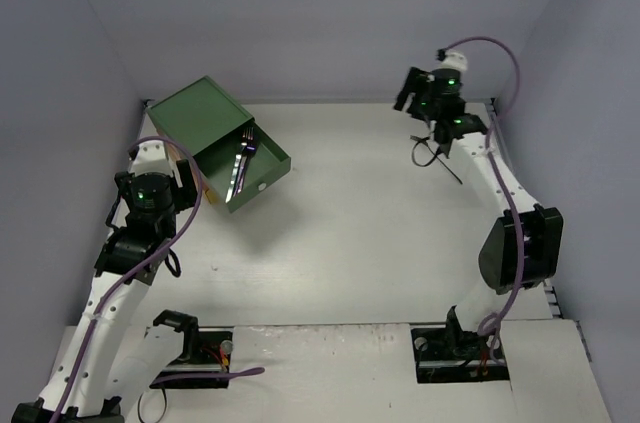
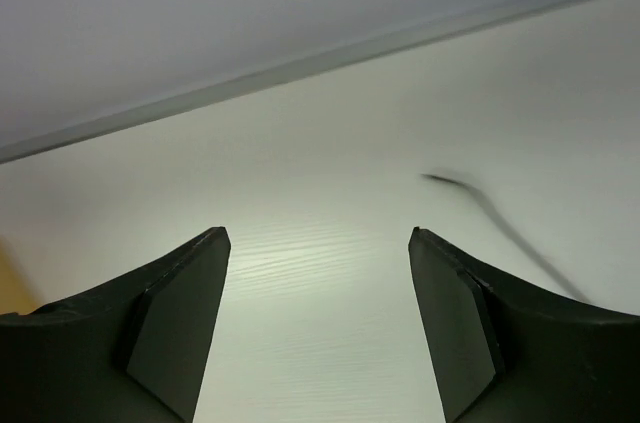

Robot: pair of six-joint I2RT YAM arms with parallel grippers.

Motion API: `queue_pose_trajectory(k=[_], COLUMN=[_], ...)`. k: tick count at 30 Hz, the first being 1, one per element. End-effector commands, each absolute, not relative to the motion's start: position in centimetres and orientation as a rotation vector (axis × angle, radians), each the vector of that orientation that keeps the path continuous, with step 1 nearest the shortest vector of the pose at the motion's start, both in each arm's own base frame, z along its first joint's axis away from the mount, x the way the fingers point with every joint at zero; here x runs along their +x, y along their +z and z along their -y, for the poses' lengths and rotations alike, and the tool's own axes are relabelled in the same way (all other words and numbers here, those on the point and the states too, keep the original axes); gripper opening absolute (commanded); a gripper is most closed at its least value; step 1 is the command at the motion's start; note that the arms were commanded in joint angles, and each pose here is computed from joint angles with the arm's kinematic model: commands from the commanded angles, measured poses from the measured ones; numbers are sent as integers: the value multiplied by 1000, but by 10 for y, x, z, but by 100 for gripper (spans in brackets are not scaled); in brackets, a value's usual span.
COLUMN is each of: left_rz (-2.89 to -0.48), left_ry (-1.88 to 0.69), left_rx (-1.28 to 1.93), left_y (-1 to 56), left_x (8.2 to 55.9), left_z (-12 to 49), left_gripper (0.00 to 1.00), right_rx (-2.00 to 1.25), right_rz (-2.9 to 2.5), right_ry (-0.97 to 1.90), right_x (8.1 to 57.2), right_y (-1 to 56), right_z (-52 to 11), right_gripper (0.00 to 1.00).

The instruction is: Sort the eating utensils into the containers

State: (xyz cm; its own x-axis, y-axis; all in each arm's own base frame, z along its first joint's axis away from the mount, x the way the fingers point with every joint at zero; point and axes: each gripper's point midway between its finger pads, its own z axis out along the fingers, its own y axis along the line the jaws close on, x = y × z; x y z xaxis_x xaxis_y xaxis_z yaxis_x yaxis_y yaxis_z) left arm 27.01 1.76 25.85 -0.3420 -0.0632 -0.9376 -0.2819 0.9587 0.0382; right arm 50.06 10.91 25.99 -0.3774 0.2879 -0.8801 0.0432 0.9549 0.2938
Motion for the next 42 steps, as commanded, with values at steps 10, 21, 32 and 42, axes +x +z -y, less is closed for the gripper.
queue_pose_trajectory(k=[10,21,32,42], left_rz=[-1850,-1854,-1856,-1855], left_ry=[201,193,189,189], left_rx=[-272,-263,-258,-256], left_y=[275,274,274,274], left_x=[278,280,280,280], left_z=[-17,-15,-14,-14], left_gripper=[75,75,75,75], right_rx=[199,-1,-21,-47], right_rz=[-2169,-2367,-2433,-2436], right_ry=[56,35,88,90], right_x=[546,552,545,543], right_y=[149,64,33,35], right_z=[23,30,22,0], right_gripper=[67,62,44,1])
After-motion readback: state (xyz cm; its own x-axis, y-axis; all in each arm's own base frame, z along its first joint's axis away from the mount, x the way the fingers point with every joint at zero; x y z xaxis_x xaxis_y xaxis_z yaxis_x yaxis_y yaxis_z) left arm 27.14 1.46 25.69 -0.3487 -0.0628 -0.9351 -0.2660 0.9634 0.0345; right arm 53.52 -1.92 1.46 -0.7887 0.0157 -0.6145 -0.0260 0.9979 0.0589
